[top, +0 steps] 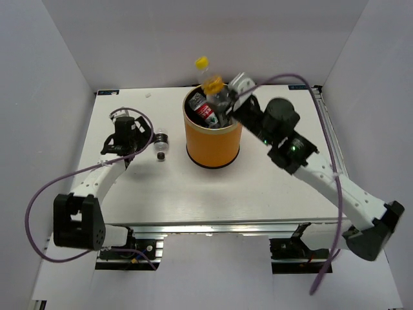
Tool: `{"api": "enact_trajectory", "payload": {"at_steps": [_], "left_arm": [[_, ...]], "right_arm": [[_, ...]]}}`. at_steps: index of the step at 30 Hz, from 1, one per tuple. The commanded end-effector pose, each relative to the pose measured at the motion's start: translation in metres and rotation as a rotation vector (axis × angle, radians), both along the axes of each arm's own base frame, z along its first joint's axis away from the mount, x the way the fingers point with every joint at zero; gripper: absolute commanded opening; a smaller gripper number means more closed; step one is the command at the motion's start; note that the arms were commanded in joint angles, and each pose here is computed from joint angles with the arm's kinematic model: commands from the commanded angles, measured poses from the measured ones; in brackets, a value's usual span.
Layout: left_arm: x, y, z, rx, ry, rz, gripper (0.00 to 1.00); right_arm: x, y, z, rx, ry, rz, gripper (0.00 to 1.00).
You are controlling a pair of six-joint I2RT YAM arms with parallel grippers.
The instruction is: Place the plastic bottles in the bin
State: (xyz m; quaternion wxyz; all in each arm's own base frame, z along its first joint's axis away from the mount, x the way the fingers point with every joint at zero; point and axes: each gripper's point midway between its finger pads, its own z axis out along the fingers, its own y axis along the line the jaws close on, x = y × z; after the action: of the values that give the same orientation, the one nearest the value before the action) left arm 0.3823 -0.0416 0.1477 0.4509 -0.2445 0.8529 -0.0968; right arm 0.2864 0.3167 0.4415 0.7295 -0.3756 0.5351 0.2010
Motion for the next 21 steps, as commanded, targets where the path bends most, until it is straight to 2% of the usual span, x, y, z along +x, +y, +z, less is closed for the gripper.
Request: {"api": "enact_trajectory", "payload": {"at_steps": [1,2,5,8,10,15,21], "left_arm": [[0.026,-0.024,0.006,-0.014,-0.056,-0.168,0.98],[0.031,-0.032,-0.006,-0.031,-0.028,-0.205,0.98],[0.046,-0.035,-0.011,-0.011,-0.037,-0.245,0.98],[0.057,-0.039,-0.025,-0.007,-0.004,-0.273,0.98],[0.060,-0.042,-0.031,-0.015,0.008,-0.286,0.98],[0.067,-0.045,-0.042,-0.020,0.008,-0.296,0.97],[0.082,-0.041,-0.068,-0.004,0.068,-0.272,0.86]], "right_arm": [[0.063,-0.014,-0.042,-0.059,0.137,-0.108,0.34],[0.079,-0.021,-0.051,-0.084,0.165,-0.144,0.37],[0.096,-0.026,-0.061,-0.098,0.193,-0.174,0.58],[0.099,-0.029,-0.062,-0.100,0.194,-0.183,0.88],[0.095,-0.030,-0.064,-0.112,0.214,-0.181,0.89],[0.066,-0.035,-0.035,-0.047,0.169,-0.100,0.89],[0.031,-0.064,-0.013,0.030,0.088,-0.108,0.89]]}}
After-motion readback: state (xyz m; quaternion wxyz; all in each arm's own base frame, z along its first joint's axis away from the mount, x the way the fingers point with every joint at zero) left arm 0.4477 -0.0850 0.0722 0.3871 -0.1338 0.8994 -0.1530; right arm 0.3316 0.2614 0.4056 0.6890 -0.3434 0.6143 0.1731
